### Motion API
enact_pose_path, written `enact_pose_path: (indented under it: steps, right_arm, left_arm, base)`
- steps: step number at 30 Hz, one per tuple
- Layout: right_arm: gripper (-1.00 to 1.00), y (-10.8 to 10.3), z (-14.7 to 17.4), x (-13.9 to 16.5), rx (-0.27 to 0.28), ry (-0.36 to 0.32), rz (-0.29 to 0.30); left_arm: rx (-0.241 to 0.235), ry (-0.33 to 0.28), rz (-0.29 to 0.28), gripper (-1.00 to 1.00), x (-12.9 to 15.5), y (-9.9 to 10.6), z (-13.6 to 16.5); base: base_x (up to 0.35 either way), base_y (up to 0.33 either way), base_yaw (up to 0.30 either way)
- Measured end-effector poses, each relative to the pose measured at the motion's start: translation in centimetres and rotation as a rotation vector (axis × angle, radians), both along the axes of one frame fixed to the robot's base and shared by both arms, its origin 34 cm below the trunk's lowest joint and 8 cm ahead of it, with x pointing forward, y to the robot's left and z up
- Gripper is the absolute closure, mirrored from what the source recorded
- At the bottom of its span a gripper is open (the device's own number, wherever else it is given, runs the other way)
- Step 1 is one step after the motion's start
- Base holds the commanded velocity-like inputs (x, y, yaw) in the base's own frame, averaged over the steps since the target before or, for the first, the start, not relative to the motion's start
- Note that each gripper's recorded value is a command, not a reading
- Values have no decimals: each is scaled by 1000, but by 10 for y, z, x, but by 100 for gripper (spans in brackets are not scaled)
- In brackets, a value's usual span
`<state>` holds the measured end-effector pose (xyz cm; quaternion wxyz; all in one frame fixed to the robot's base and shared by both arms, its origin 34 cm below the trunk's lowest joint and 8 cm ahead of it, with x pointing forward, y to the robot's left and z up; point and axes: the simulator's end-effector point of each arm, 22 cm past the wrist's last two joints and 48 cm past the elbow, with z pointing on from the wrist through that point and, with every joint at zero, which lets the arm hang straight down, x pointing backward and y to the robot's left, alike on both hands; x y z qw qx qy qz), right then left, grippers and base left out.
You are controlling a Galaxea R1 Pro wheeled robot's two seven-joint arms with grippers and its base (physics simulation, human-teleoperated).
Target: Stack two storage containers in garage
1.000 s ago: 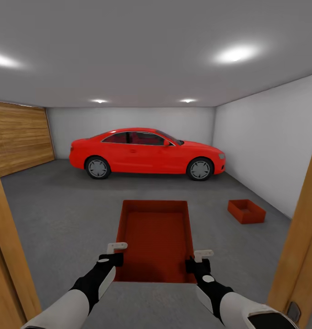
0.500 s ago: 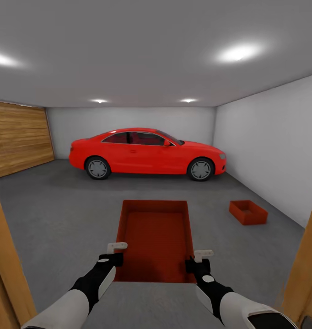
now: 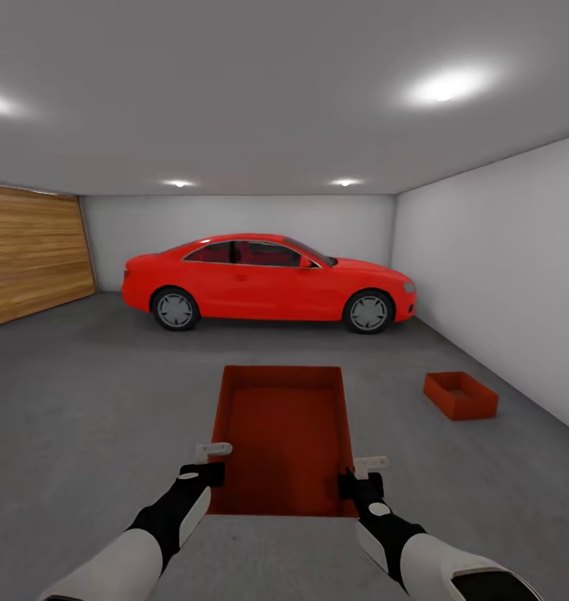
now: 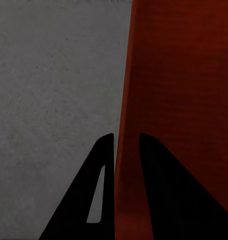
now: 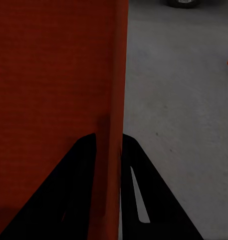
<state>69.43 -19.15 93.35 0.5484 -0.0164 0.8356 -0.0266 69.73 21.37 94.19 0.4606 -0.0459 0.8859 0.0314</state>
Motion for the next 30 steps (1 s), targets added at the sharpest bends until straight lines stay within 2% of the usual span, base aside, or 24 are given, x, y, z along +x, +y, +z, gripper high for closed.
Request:
enact_pose_path:
  steps: [30]
  right_arm:
    - [100,-1,0,0,-1,1,1]
  left_arm:
    - [0,1,0,100,0,-1,0]
  base:
    - [320,0,0]
